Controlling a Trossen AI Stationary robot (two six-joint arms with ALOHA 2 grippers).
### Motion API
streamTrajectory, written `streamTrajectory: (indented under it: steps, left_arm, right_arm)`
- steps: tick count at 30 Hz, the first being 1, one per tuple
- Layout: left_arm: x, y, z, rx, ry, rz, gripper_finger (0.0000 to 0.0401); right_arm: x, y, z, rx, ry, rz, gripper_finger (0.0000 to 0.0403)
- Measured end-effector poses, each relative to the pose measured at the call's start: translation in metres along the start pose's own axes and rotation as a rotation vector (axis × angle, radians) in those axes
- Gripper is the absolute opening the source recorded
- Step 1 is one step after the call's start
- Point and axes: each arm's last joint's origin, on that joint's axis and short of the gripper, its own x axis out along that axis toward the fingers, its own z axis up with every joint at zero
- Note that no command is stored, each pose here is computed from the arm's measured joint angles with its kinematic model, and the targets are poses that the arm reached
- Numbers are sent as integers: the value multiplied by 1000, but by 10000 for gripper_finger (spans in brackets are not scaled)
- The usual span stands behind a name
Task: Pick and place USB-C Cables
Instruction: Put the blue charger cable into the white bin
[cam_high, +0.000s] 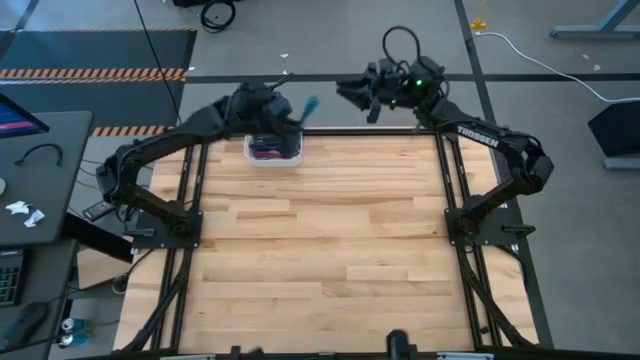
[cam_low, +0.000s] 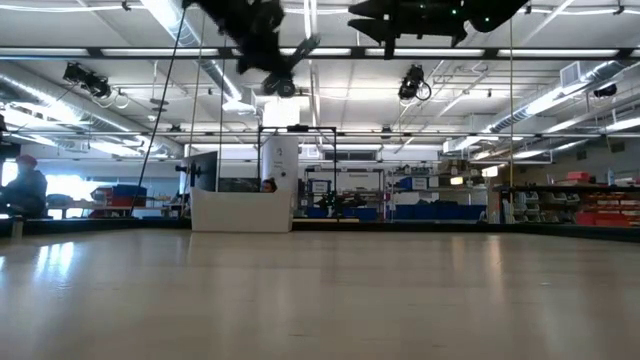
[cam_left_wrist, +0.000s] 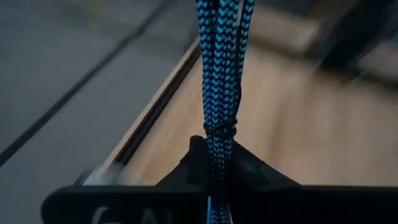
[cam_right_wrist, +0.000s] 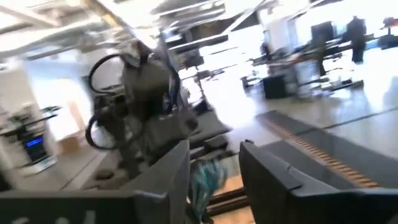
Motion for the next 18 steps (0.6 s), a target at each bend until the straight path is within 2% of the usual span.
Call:
streamTrajectory:
  steps: [2,4,7,10,18]
  left_arm:
    - [2,20,-8,28,155,74,29]
    - [12,43,-23,45,313,99,29]
    - [34,70,-51,117,531,77,29]
    - [60,85,-79,206,737,23,29]
    - [107,92,-115,397,939,-20,39]
  right_arm:
    - [-7,-6,5,-4,-16,-48,150]
    - [-13,-10,10,-12,-36,-83,153]
    - [-18,-16,13,1,-44,-109,153]
    - [-20,-19,12,54,-38,-120,151]
    - [-20,-19,10,102,-2,-72,150]
